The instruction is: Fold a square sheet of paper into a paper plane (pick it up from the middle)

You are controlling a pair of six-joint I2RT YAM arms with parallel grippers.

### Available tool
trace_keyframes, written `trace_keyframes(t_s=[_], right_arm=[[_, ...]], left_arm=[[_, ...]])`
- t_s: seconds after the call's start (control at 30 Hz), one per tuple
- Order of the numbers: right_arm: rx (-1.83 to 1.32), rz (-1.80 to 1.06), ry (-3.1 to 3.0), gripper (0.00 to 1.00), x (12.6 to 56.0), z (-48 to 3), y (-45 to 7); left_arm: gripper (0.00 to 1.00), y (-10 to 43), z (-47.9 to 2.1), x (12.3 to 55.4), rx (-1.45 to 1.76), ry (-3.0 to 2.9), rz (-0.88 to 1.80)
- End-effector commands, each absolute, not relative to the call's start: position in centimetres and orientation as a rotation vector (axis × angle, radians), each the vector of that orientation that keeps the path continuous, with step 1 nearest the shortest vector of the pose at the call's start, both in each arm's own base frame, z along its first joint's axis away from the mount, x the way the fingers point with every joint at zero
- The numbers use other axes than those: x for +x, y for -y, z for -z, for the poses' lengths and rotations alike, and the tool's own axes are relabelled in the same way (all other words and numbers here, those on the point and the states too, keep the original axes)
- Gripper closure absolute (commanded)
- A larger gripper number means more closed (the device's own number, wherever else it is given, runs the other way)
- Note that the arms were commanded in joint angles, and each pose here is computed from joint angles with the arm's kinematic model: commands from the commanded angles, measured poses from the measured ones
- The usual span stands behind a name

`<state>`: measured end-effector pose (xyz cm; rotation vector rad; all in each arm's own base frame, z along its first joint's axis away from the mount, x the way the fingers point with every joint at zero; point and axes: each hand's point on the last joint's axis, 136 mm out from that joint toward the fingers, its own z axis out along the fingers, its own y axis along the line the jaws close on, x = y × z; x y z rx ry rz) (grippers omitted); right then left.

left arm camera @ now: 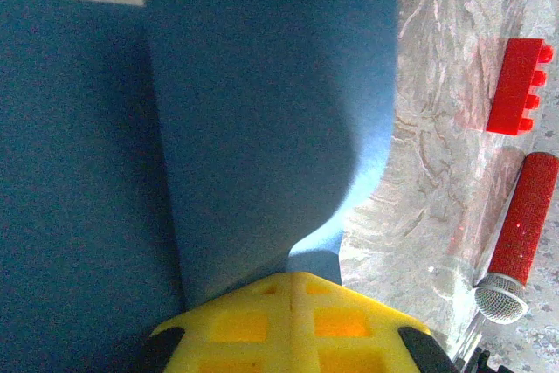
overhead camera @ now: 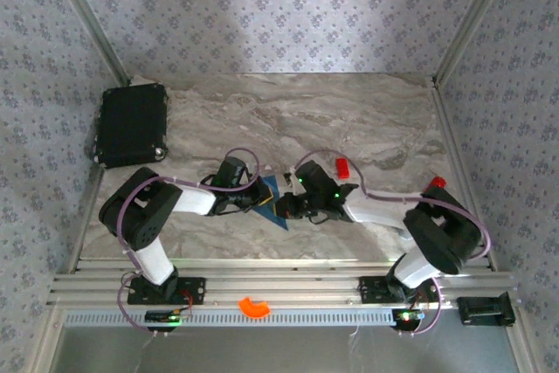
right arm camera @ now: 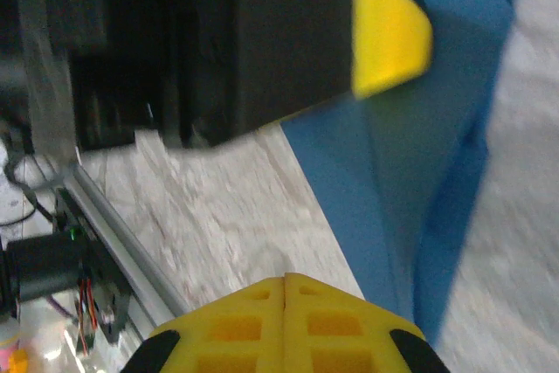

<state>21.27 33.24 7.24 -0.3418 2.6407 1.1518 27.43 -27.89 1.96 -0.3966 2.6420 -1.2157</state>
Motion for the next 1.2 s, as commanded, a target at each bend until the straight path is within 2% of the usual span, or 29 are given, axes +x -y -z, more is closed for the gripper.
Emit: trace_keyframes(t_s=[0.0,0.2,0.33,0.5,0.83,1.17], right_arm=[[-0.372,-1.074,-2.732,0.99,21.6,-5.2,-33.8],[-0.330,-1.007,-2.794,0.99,23.3,-2.8,-34.2],[-0.341,-0.902,-2.921,0.99,21.2,0.1,-32.6],[-0.272,-0.904,-2.975,0.99,18.4,2.2,-30.6],[-0.272,-0.944,-2.932,0.96,17.3,0.9,-29.5],[-0.271,-0.919,-2.944,0.96,14.2,1.1,-26.6]], left_arm=[[0.97,25.0,2.3,25.7,-0.483,-2.780,0.992],[0.97,25.1,2.4,25.6,-0.477,-2.780,0.992],[0.97,25.0,2.3,25.6,-0.476,-2.779,0.993],[0.97,24.9,2.4,25.6,-0.479,-2.781,0.978],[0.97,24.7,2.6,25.6,-0.486,-2.784,0.965],[0.97,24.6,2.6,25.5,-0.489,-2.787,0.961]])
